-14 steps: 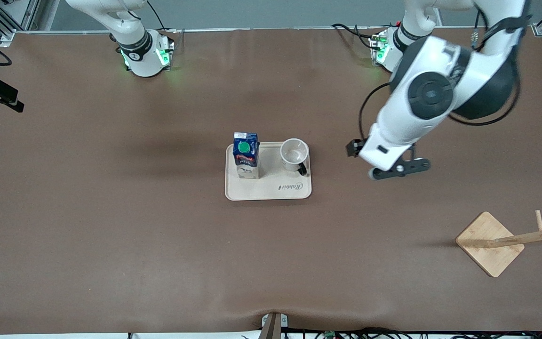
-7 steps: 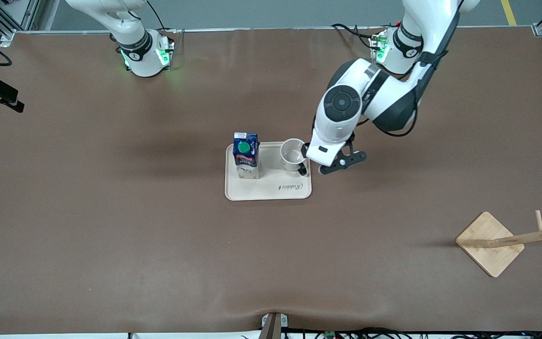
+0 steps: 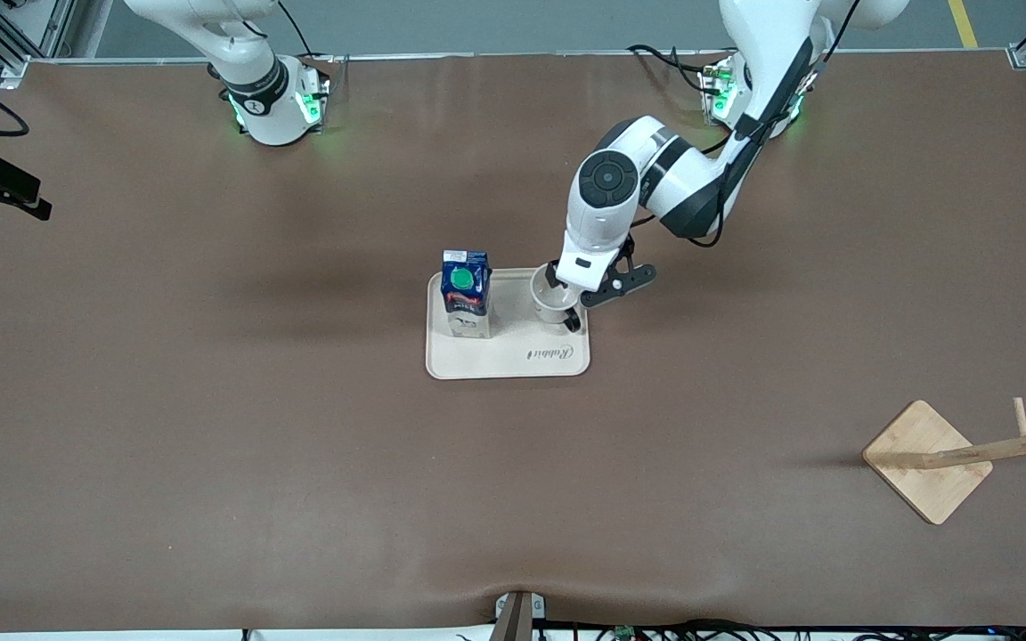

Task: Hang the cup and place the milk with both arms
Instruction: 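Lower the left gripper onto the white mug and grasp its rim, then lift the white mug with the left gripper toward the wooden stand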

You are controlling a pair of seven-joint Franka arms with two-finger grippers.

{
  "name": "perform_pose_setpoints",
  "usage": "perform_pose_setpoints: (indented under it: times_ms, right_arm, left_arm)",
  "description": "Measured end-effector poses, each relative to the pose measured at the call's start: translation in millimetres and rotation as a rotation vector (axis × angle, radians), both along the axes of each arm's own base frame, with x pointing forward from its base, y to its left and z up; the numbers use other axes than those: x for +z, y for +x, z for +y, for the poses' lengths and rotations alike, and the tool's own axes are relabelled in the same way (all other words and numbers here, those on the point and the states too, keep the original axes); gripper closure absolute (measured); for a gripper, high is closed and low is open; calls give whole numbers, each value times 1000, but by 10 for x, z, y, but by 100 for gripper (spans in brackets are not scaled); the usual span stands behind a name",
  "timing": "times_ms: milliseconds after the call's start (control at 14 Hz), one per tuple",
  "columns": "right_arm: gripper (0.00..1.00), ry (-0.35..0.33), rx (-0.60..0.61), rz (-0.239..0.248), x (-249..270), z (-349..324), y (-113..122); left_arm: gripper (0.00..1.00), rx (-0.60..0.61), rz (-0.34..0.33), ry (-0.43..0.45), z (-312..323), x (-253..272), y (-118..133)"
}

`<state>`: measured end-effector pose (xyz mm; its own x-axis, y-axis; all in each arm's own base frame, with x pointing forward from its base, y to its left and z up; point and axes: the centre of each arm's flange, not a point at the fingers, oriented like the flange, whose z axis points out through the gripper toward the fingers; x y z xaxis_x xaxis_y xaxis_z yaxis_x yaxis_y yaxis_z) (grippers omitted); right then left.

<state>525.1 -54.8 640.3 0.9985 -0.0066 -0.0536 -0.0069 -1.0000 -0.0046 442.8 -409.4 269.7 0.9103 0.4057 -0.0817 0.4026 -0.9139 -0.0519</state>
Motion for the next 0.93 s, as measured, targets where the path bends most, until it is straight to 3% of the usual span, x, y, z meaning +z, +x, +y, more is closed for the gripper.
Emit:
perform_pose_setpoints:
  times_ms: [286,786,929]
  right_arm:
    - [0,0,0,-3,6,0,2]
    - [0,-1,1,-11,45,2,3]
    - [0,-1,1,-11,45,6,3]
  left_arm:
    - [16,58,-7,-11,-56,-219,-51]
    - [89,89,-9,-21,-100,-388,-35]
    - [94,93,-18,-30,-123,-350,16]
